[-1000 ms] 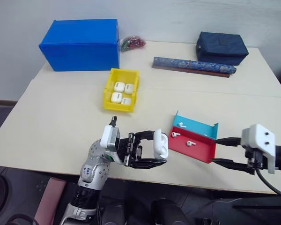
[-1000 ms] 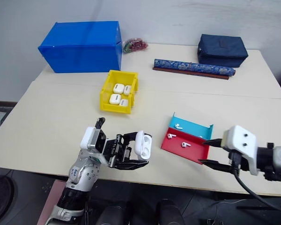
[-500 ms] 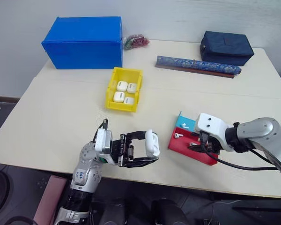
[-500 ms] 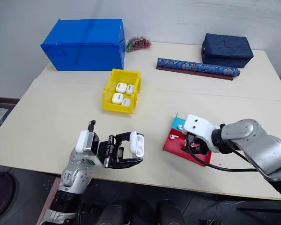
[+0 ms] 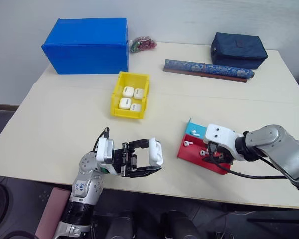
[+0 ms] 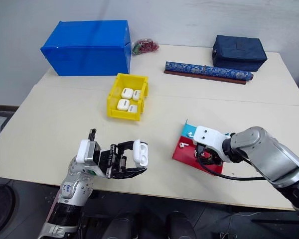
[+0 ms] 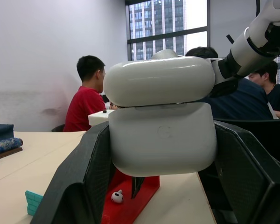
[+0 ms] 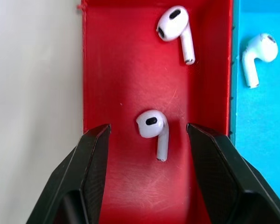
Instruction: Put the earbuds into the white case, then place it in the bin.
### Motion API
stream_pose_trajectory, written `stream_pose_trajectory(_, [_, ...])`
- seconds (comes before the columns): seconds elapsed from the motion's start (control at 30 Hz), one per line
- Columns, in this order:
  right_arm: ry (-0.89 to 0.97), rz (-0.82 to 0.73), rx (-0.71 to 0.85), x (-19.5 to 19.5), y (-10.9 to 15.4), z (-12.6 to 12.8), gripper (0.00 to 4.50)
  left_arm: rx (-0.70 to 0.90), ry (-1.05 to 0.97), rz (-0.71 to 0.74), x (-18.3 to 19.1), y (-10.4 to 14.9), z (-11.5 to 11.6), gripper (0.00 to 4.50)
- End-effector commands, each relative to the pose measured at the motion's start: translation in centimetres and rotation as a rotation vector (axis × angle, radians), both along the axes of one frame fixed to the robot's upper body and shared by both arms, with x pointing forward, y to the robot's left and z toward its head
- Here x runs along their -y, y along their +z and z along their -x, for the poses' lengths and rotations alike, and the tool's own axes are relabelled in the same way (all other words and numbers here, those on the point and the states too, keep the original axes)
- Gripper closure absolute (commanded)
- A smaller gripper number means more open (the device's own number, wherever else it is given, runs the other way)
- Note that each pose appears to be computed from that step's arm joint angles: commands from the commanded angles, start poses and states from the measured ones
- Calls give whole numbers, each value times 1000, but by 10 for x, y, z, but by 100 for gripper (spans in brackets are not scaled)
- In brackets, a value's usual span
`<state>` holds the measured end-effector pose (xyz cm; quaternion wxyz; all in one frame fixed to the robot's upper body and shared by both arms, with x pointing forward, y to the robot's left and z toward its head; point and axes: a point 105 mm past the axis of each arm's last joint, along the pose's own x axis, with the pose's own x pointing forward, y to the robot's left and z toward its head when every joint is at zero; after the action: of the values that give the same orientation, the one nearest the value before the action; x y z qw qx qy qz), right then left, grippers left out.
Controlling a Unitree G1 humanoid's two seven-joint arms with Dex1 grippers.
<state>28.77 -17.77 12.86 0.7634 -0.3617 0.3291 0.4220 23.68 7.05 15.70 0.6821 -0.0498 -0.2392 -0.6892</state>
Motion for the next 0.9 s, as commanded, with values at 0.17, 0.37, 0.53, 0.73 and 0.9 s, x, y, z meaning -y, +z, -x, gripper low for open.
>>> stream_pose_trajectory(0.17, [39,10,34,-8,2,-9,191,19,-15,-5,3,-2,8,167])
stream_pose_trajectory(0.37, [40,26,10,-6,-4,-8,191,15,-23,-16,2,-5,11,167])
stream_pose_trajectory(0.53, [40,34,5,-5,-7,-8,191,13,-27,-22,2,-6,12,167])
stream_pose_trajectory(0.73, [42,37,-5,-4,-10,-7,209,18,-23,-24,2,-5,12,167])
stream_pose_trajectory(0.9, [42,32,-8,-5,-12,-6,343,20,-22,-23,3,-3,12,167])
